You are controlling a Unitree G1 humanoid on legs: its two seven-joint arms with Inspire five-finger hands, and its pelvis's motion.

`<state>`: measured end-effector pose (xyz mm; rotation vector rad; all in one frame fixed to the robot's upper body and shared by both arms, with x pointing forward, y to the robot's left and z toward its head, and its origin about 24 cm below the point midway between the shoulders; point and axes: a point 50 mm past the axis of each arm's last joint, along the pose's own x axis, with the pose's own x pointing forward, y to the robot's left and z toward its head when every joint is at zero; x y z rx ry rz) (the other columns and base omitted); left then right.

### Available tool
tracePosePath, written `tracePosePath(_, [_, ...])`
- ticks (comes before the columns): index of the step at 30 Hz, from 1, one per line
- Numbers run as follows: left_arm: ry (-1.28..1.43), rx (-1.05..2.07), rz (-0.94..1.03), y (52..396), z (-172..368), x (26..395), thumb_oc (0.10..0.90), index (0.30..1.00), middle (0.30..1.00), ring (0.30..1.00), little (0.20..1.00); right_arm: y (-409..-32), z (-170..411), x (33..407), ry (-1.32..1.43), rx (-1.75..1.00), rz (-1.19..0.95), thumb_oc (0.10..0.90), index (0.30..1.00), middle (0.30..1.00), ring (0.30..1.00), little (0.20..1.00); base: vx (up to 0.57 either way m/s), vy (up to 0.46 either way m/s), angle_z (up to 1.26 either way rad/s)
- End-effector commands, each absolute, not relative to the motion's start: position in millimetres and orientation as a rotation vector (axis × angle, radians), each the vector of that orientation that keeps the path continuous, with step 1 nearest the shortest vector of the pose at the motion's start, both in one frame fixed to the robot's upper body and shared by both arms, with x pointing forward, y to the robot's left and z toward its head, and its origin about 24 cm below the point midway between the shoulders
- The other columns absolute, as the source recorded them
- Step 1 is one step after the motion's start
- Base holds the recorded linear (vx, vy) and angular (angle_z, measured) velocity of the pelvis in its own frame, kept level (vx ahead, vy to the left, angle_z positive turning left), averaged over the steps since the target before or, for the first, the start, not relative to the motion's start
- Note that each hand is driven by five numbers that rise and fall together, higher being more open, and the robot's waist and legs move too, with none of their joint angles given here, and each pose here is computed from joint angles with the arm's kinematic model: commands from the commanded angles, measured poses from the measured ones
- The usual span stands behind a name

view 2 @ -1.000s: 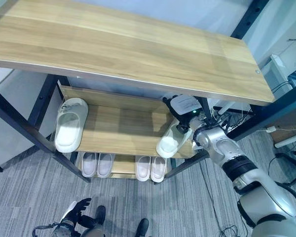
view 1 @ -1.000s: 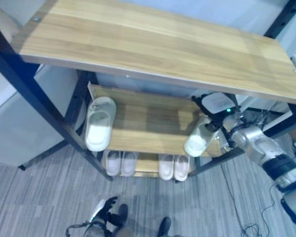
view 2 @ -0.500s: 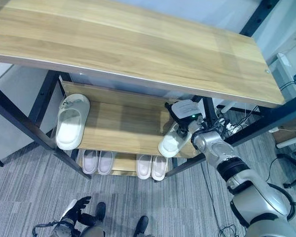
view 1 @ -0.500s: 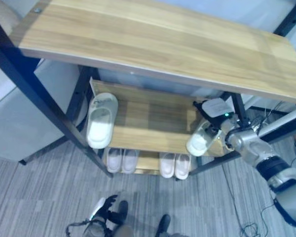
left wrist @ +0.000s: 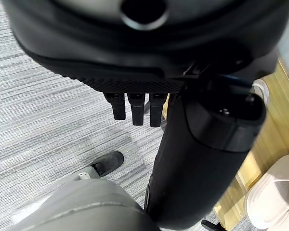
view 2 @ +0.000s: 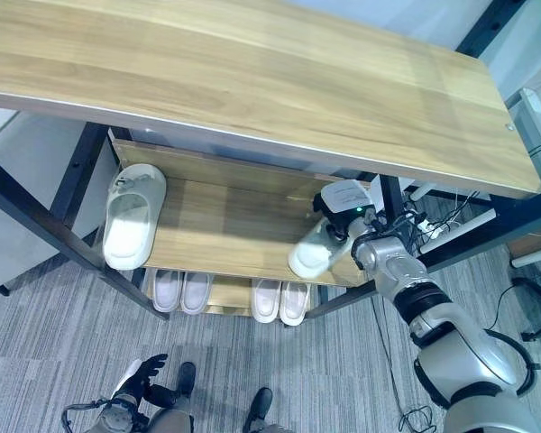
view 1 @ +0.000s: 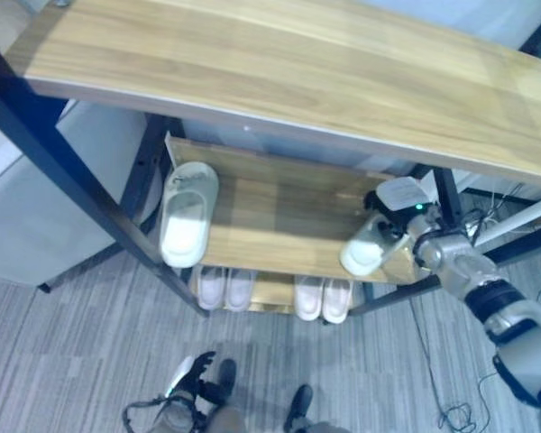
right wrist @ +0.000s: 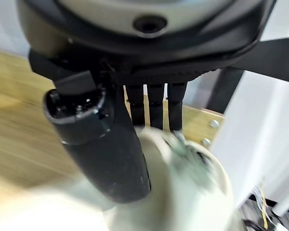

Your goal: Arrange the slippers neatly on the shoe rack.

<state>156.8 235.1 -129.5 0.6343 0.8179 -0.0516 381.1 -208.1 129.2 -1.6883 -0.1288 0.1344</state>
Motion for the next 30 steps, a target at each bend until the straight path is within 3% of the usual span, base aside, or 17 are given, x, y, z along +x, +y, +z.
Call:
tracePosePath(1, [0.803, 0.586, -0.113, 205, -137, 154, 0.800, 0.900, 0.900, 0.900, 0.900, -209, 189, 396, -0.262, -1.681, -0.049, 0.400, 0.300, 0.300, 0.300, 0.300, 0.00, 0.000, 0.00])
tracePosePath(17, [0.745, 0.598, -0.123, 203, -133, 158, 0.800, 0.900, 0.900, 0.900, 0.900, -138, 230, 378, -0.732, -1.567, 0.031, 0.400, 0.300, 0.300, 0.300, 0.300, 0.00, -0.004, 0.01])
tracePosePath(21, [0.709, 0.616, -0.116, 206, -129, 161, 0.800, 0.900, 0.900, 0.900, 0.900, -102, 252, 363, -0.976, -1.539, 0.070, 0.400, 0.300, 0.300, 0.300, 0.300, 0.01, -0.050, 0.17])
tracePosePath(30, [0.697, 0.641, -0.092, 211, -129, 157, 0.800, 0.900, 0.900, 0.900, 0.900, -93, 260, 372, -1.048, -1.661, 0.037, 0.400, 0.300, 0.300, 0.300, 0.300, 0.01, -0.030, 0.10])
